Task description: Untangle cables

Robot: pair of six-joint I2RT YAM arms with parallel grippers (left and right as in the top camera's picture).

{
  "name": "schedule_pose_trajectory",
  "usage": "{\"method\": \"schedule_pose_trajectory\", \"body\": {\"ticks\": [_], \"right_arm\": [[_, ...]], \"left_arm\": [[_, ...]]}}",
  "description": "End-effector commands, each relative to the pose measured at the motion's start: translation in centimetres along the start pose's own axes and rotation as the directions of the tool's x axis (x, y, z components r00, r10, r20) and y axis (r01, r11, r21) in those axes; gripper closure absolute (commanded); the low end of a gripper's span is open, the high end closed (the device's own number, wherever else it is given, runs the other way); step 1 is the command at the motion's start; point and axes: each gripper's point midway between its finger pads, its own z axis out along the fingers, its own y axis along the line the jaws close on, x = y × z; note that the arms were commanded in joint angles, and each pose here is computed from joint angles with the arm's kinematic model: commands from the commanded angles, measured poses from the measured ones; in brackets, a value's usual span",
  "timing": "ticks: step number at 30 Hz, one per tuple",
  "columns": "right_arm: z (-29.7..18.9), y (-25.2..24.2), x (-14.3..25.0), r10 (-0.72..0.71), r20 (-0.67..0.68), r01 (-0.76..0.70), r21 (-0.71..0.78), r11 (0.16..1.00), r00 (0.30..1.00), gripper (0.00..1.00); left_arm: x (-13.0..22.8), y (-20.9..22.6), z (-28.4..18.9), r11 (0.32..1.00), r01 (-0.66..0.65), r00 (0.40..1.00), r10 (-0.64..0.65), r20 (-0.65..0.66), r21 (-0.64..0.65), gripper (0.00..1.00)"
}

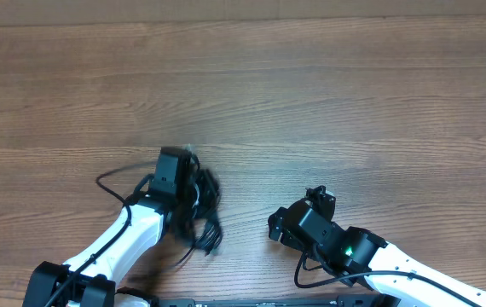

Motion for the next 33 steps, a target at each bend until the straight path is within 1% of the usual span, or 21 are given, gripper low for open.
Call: {"method": "schedule_pose_trajectory", "body": {"ticks": [1, 2, 4, 5, 6, 8, 9, 10, 12, 13, 15, 16, 17, 19, 20, 21, 23, 27, 30, 31, 33], "right_arm": [[-0.1, 0.0, -0.2, 0.002, 0.006, -0.002, -0.003, 1.000, 1.000, 0.09], [-0.1, -0.2, -0.1, 0.001, 0.004, -0.001, 0.004, 1.000, 1.000, 0.08], [-0.1, -0.3, -0.1, 0.000, 0.002, 0.000, 0.009, 1.000, 1.000, 0.08], [-0.1, -0.3, -0.1, 0.000, 0.001, 0.000, 0.011, 1.000, 1.000, 0.08], [-0.1, -0.3, -0.1, 0.000, 0.002, 0.000, 0.011, 1.000, 1.000, 0.08], [-0.1, -0.3, -0.1, 0.000, 0.002, 0.000, 0.011, 1.000, 1.000, 0.08], [-0.1, -0.3, -0.1, 0.000, 0.002, 0.000, 0.011, 1.000, 1.000, 0.08], [-0.1, -0.3, -0.1, 0.000, 0.002, 0.000, 0.012, 1.000, 1.000, 0.08], [-0.1, -0.4, -0.1, 0.000, 0.005, 0.000, 0.012, 1.000, 1.000, 0.07], [-0.1, -0.4, -0.2, 0.000, 0.006, 0.000, 0.013, 1.000, 1.000, 0.07], [-0.1, -0.4, -0.2, 0.000, 0.009, 0.000, 0.014, 1.000, 1.000, 0.06], [-0.1, -0.4, -0.2, 0.000, 0.009, 0.000, 0.014, 1.000, 1.000, 0.05], [-0.1, -0.4, -0.2, 0.000, 0.009, 0.000, 0.014, 1.000, 1.000, 0.05], [-0.1, -0.4, -0.2, 0.000, 0.009, 0.000, 0.014, 1.000, 1.000, 0.04], [-0.1, -0.4, -0.2, 0.000, 0.011, 0.000, 0.015, 1.000, 1.000, 0.04], [-0.1, -0.4, -0.2, -0.001, 0.012, 0.000, 0.018, 1.000, 1.000, 0.04], [0.1, -0.6, -0.3, -0.002, 0.016, 0.001, 0.028, 1.000, 1.000, 0.04], [0.6, -0.8, -0.2, -0.004, 0.012, 0.003, 0.047, 0.999, 1.000, 0.03], [0.7, -0.9, -0.1, -0.004, 0.008, 0.004, 0.048, 0.999, 1.000, 0.03], [0.7, -0.8, -0.1, -0.004, 0.008, 0.004, 0.047, 0.999, 1.000, 0.03], [0.7, -0.8, -0.1, -0.004, 0.008, 0.003, 0.047, 0.999, 1.000, 0.03]], "left_arm": [[-1.2, -9.5, -2.1, 0.879, -0.269, 0.961, 0.273, 0.047, 0.395, 0.96], [-2.0, -11.0, -2.8, 0.851, -0.300, 0.952, 0.294, 0.082, 0.431, 0.96], [-3.4, -12.8, -3.7, 0.832, -0.327, 0.944, 0.307, 0.118, 0.449, 0.95], [-3.8, -13.3, -4.0, 0.832, -0.327, 0.944, 0.307, 0.118, 0.447, 0.93], [-4.1, -13.5, -4.2, 0.837, -0.324, 0.945, 0.308, 0.110, 0.440, 0.88], [-3.9, -13.4, -4.3, 0.848, -0.325, 0.943, 0.323, 0.079, 0.419, 0.86], [-3.7, -13.0, -4.2, 0.861, -0.318, 0.945, 0.324, 0.055, 0.397, 0.83], [-3.5, -12.2, -4.0, 0.884, -0.299, 0.950, 0.311, 0.025, 0.359, 0.81], [-2.9, -9.8, -3.4, 0.938, -0.245, 0.965, 0.261, -0.032, 0.247, 0.82], [-2.6, -7.9, -3.1, 0.964, -0.216, 0.972, 0.228, -0.061, 0.157, 0.82], [-1.9, -4.5, -3.0, 0.984, -0.180, 0.979, 0.179, -0.097, -0.004, 0.82], [-1.6, -2.7, -3.2, 0.981, -0.167, 0.981, 0.156, -0.112, -0.096, 0.80], [-1.3, -1.3, -3.4, 0.973, -0.161, 0.982, 0.142, -0.123, -0.164, 0.77], [-0.6, 1.8, -4.3, 0.934, -0.171, 0.980, 0.128, -0.150, -0.314, 0.71], [-0.2, 3.0, -4.8, 0.912, -0.172, 0.979, 0.118, -0.164, -0.372, 0.66], [0.1, 3.9, -5.2, 0.895, -0.173, 0.978, 0.108, -0.177, -0.412, 0.62], [0.9, 4.9, -5.8, 0.874, -0.176, 0.974, 0.087, -0.211, -0.453, 0.62], [1.4, 6.1, -6.6, 0.841, -0.184, 0.971, 0.073, -0.229, -0.509, 0.56], [0.6, 7.0, -7.0, 0.807, -0.162, 0.981, 0.072, -0.178, -0.568, 0.56], [0.0, 7.3, -7.1, 0.793, -0.144, 0.987, 0.071, -0.145, -0.592, 0.54], [-1.0, 7.5, -7.0, 0.779, -0.137, 0.990, 0.093, -0.103, -0.611, 0.53]]}}
